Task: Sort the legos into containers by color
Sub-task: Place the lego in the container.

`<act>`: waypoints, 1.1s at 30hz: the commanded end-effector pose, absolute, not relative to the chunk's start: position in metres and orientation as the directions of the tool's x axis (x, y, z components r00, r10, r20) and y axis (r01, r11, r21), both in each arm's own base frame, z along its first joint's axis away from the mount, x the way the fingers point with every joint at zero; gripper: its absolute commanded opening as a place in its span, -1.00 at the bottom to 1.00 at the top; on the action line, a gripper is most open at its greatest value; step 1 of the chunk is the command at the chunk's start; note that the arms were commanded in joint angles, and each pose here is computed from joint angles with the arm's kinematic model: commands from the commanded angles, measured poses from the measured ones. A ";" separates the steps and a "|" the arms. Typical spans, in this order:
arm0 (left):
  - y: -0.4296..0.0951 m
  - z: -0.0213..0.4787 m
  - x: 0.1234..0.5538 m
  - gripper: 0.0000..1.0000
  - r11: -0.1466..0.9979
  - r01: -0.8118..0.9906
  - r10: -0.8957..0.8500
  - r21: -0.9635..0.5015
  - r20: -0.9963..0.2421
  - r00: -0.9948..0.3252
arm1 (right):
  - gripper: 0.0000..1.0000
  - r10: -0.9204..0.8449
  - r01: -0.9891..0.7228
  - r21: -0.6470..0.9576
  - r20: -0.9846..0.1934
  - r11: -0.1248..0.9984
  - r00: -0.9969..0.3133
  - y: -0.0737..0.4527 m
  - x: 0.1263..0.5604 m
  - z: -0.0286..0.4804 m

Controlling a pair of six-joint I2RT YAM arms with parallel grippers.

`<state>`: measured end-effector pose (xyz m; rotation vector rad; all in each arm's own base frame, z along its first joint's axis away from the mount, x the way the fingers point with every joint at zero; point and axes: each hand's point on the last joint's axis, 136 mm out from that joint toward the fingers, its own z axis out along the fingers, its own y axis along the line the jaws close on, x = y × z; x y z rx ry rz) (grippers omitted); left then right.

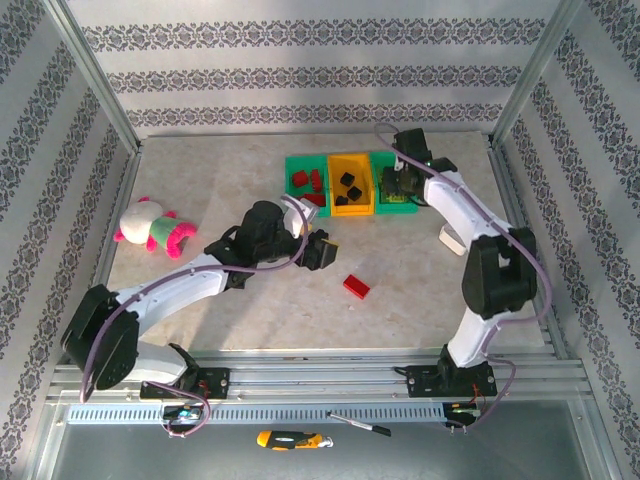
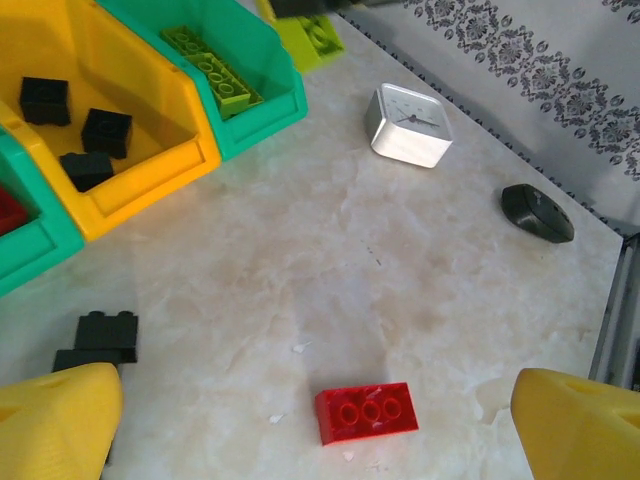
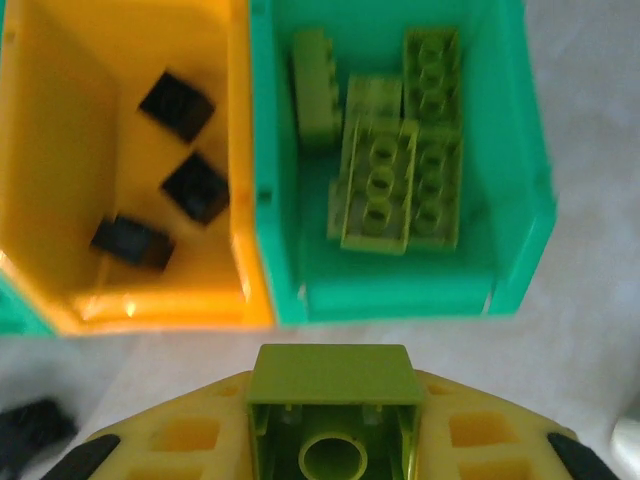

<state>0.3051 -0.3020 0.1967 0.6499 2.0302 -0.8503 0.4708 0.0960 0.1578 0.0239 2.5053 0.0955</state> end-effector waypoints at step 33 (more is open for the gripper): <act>-0.223 0.158 0.316 0.99 0.939 0.256 0.013 -0.229 -0.719 -0.695 | 0.79 -0.133 -0.284 0.090 -0.724 0.955 -0.677 0.151 0.406 0.192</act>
